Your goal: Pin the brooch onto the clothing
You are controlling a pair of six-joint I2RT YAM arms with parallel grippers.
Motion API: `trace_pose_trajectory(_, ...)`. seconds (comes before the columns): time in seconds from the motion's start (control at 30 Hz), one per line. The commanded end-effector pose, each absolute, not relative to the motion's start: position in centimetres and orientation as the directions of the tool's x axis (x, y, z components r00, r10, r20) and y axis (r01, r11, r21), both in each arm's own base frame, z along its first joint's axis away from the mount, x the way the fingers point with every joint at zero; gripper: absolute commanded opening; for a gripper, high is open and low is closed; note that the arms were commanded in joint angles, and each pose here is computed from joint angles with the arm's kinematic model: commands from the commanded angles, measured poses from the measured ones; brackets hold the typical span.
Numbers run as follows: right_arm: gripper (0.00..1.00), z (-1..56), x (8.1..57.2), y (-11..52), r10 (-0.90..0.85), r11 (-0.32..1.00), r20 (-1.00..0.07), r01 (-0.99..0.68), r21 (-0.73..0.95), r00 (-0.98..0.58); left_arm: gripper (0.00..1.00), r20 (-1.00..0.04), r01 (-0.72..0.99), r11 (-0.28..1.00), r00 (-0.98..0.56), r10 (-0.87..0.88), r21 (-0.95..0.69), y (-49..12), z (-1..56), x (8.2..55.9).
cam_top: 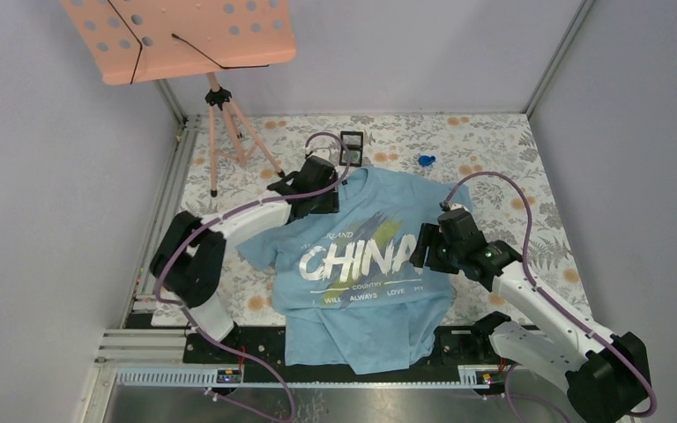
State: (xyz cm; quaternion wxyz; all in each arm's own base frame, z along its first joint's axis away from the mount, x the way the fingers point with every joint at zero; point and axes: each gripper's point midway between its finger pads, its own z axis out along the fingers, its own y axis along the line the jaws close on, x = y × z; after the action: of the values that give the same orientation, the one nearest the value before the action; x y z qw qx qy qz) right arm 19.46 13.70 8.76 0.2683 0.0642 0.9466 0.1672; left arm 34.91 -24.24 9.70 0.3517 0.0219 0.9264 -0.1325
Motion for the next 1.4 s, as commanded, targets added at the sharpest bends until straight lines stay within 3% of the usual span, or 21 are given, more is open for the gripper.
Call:
trace_pose_trajectory(0.0, 0.66, 9.1, 19.4, 15.2, 0.210, 0.907, -0.495, -0.021, 0.421, -0.843, 0.44, -0.706, 0.119, 0.961, -0.702, -0.095, -0.248, -25.0, 10.8, 39.8)
trace_pose_trajectory(0.27, 0.58, 8.3, 18.6, 14.9, 0.219, 0.904, -0.479, -0.009, 0.428, -0.850, 0.33, -0.620, 0.095, 0.937, -0.771, -0.143, -0.335, -25.5, 7.5, 43.4)
trace_pose_trajectory(0.53, 0.57, 8.6, 18.8, 14.8, 0.228, 0.906, -0.486, 0.001, 0.423, -0.844, 0.30, -0.668, -0.009, 0.981, -0.731, -0.139, -0.195, -21.9, 5.6, 47.9)
trace_pose_trajectory(1.07, 0.58, 9.1, 18.6, 14.6, 0.276, 0.892, -0.483, 0.034, 0.451, -0.831, 0.29, -0.672, 0.017, 0.973, -0.726, -0.146, -0.231, -21.3, 7.1, 51.5)
trace_pose_trajectory(1.2, 0.63, 9.0, 18.4, 14.2, 0.287, 0.893, -0.490, 0.045, 0.447, -0.823, 0.39, -0.693, 0.041, 0.951, -0.695, -0.193, -0.307, -22.5, 10.0, 50.9)
trace_pose_trajectory(1.3, 0.65, 9.2, 18.3, 14.1, 0.293, 0.891, -0.495, 0.047, 0.451, -0.818, 0.56, -0.690, 0.057, 0.918, -0.678, -0.253, -0.393, -24.0, 11.8, 51.1)
trace_pose_trajectory(1.37, 0.65, 9.4, 18.4, 14.2, 0.299, 0.886, -0.501, 0.042, 0.461, -0.813, 0.62, -0.666, 0.063, 0.896, -0.692, -0.278, -0.440, -25.2, 12.4, 51.7)
